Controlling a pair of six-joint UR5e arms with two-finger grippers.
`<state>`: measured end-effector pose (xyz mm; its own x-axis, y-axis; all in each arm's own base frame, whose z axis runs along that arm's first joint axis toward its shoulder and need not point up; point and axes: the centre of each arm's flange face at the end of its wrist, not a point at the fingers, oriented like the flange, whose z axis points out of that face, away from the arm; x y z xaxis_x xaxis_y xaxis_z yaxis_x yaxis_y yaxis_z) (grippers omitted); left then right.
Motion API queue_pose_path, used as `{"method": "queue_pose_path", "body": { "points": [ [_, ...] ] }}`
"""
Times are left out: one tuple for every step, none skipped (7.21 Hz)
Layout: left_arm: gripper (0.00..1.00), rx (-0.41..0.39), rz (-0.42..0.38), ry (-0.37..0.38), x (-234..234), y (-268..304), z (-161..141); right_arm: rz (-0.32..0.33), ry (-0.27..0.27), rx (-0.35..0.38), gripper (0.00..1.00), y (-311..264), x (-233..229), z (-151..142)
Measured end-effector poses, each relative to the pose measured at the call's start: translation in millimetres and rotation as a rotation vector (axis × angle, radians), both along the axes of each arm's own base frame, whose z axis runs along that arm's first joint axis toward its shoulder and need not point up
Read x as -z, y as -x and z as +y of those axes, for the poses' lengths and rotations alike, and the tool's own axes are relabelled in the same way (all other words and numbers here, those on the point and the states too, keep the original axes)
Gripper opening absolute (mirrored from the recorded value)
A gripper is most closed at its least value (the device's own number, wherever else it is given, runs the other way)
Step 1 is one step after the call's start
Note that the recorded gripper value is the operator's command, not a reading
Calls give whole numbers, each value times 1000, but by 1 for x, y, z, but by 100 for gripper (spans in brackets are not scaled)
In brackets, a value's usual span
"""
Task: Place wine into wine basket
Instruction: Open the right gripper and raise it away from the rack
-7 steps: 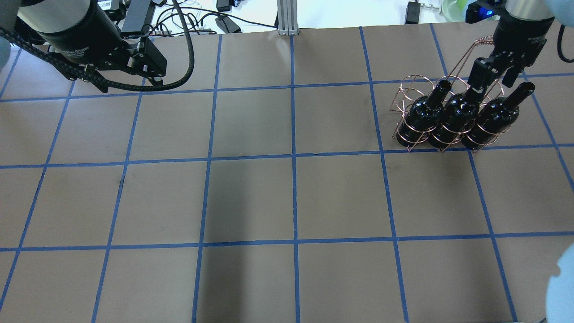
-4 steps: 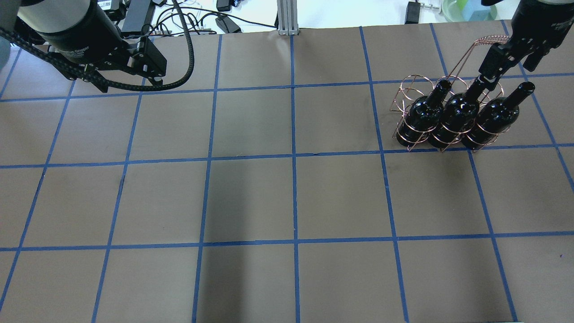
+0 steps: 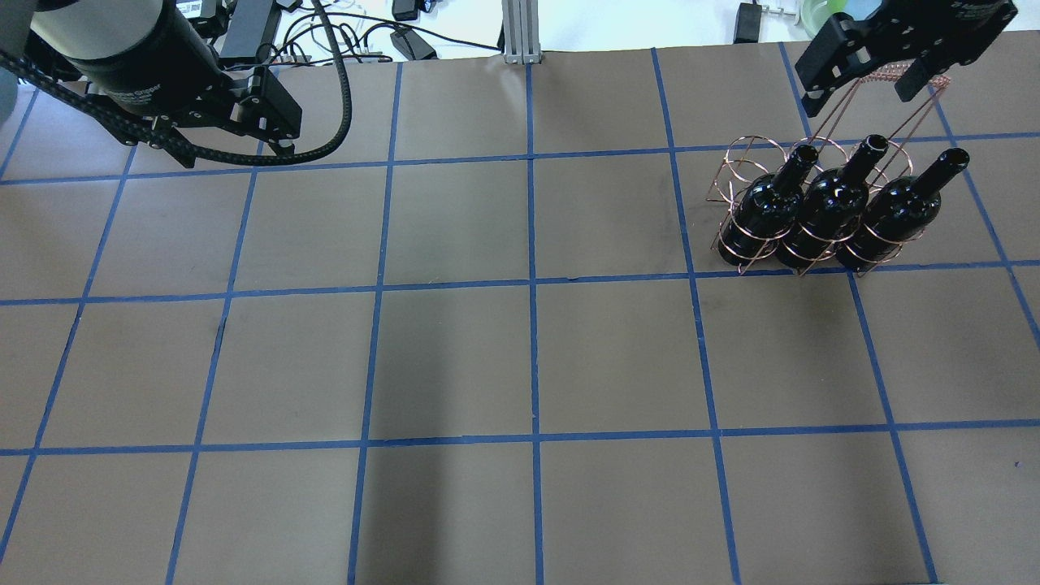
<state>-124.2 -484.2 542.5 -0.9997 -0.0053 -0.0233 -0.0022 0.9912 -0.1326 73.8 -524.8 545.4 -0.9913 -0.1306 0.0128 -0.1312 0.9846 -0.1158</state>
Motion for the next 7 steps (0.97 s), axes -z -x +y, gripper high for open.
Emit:
{"method": "queue_pose_path", "body": {
  "points": [
    [100, 0, 0, 0, 0, 0, 0, 1, 9, 43, 100, -21, 1, 2],
    [100, 0, 1, 0, 0, 0, 0, -3, 5, 86, 100, -37, 4, 6],
    [100, 0, 0, 0, 0, 0, 0, -7, -6, 114, 100, -51, 8, 10],
    [100, 0, 0, 0, 0, 0, 0, -9, -17, 117, 100, -64, 12, 14],
    [100, 0, 0, 0, 0, 0, 0, -10, -22, 109, 100, -74, 14, 17],
    [100, 0, 0, -1, 0, 0, 0, -10, -25, 104, 100, -80, 15, 19],
    [100, 0, 0, -1, 0, 0, 0, -9, -32, 100, 100, -82, 17, 19]
  ]
}}
